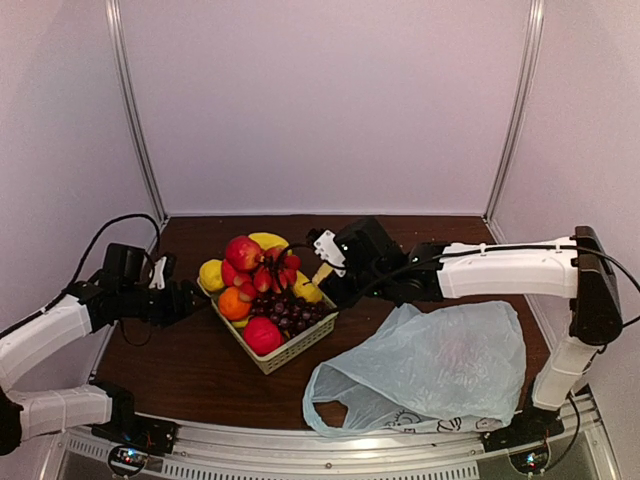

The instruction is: Untie the knot of the plastic bag and take out the fruit

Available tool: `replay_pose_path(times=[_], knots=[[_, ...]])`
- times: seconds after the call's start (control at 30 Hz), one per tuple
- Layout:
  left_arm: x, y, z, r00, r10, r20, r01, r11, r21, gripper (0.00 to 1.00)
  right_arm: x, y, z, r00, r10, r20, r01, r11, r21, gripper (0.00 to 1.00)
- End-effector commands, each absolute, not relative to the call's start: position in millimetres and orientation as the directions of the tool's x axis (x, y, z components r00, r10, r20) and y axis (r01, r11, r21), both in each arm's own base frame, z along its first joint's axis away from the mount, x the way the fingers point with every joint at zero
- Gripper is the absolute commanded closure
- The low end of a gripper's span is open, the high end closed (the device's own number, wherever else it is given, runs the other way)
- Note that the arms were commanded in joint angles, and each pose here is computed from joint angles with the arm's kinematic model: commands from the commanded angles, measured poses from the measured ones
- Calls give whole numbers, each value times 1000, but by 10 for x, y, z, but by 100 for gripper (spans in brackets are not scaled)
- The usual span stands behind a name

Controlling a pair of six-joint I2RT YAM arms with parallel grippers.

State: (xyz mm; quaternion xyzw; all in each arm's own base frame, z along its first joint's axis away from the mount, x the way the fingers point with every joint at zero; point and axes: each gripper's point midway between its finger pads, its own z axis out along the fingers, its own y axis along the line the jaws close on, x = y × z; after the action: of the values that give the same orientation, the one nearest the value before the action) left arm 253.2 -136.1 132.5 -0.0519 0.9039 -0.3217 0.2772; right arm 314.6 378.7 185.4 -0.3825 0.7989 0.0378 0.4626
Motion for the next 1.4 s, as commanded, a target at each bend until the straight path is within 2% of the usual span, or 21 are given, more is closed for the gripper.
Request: replay_pose_path(times=[0.0, 0.27, 0.57, 0.93, 1.37], knots=[[2639, -1379, 1398, -805, -325, -496, 92, 758, -646, 28, 3144, 3881, 1997, -215, -639, -739, -607, 680, -411, 45], [2759, -1345, 1279, -789, -359, -498, 58, 764, -643, 36, 3091, 4158, 1851, -168, -738, -654, -618, 596, -513, 44], [2913, -1281, 1197, -762, -409, -502, 9, 768, -640, 45, 3078, 4104, 1703, -177, -796, -579, -608, 551, -572, 44], [3026, -1243, 1004, -770, -416, -483, -40, 788, -615, 54, 3096, 4256, 1658, -159, -804, -573, -622, 533, -574, 43], [3039, -1276, 883, -791, -395, -467, -35, 792, -609, 59, 3056, 4466, 1621, -122, -809, -575, -660, 499, -562, 39]])
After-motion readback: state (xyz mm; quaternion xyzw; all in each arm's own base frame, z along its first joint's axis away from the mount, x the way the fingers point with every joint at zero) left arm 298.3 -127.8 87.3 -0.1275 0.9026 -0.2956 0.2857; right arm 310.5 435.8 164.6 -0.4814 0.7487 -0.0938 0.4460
